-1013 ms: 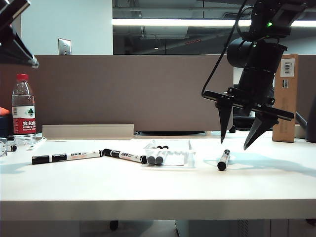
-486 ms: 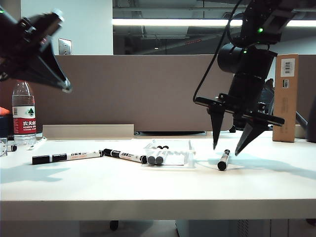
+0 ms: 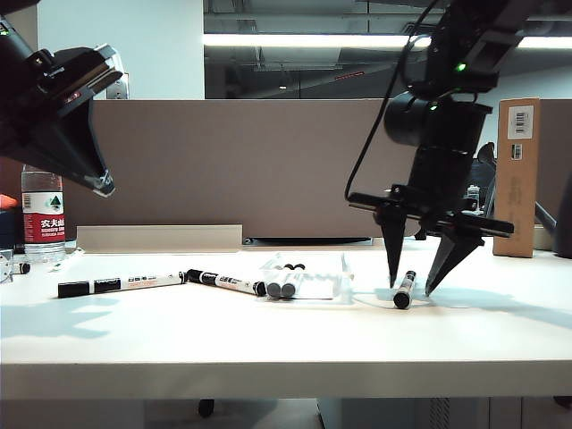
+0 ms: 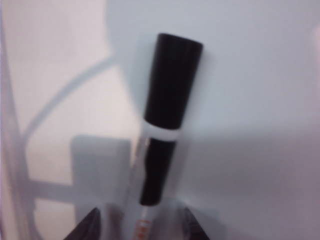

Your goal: Pick up the markers scattered on the table and put them into the packaging box, making sure the markers fit the shape of the box's grooves.

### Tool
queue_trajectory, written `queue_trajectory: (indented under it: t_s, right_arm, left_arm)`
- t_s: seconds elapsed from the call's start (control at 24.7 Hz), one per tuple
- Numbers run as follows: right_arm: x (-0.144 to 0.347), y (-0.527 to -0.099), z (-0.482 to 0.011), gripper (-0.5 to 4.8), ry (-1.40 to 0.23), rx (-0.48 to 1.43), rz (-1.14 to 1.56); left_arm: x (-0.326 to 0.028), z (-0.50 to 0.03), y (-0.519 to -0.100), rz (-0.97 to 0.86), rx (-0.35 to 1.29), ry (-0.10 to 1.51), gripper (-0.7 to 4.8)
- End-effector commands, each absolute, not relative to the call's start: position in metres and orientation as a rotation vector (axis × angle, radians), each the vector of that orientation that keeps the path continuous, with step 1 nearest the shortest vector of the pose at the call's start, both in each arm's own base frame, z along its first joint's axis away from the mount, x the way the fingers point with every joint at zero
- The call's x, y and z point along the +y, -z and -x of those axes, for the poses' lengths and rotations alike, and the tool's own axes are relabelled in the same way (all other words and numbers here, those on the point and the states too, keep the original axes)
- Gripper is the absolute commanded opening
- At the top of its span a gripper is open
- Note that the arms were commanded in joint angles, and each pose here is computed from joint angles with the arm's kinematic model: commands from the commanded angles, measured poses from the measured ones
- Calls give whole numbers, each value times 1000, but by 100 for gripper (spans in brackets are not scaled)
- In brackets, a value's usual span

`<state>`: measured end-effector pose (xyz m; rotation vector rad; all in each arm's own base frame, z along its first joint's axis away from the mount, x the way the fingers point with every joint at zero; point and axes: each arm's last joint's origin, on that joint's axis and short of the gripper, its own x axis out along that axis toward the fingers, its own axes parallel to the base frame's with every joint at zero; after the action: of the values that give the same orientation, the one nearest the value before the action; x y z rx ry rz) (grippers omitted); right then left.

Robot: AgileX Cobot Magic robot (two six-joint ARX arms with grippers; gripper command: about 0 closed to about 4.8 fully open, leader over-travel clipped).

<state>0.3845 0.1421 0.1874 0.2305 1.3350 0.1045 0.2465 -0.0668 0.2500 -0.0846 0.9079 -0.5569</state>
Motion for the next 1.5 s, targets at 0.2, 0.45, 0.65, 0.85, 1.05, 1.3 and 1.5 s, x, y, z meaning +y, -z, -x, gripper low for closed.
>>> queue_trajectory:
  t_s: [0.2,0.45,0.65,0.85,1.05,1.3,1.5]
  right_arm:
    - [153,-175,-384,139,-93,1351,-184]
    - [152,-175,-385,33,-77,1332,-172]
    - [154,-176,-388,2,-95,1309,-180]
    - [156,-195,-395,-4,-112,1268,-176]
    - [161,-227,-406,-4,-146,1183,-182]
    - [181,-265,-412,-4,-304,1087,-245]
    - [207,-245,-409,-4,-363,1145,-242]
  left_arm:
    - [-67,-245,-251,23,900,589,-5]
    - [-68,-247,-253,20,871,588,-5]
    - [-68,-248,-255,18,846,590,-5]
    - [-68,-249,-255,18,840,590,-5]
    - [-68,-249,-255,18,837,590,-5]
    - [-69,-251,-257,16,814,590,-5]
    - [-69,-253,-259,20,786,592,-5]
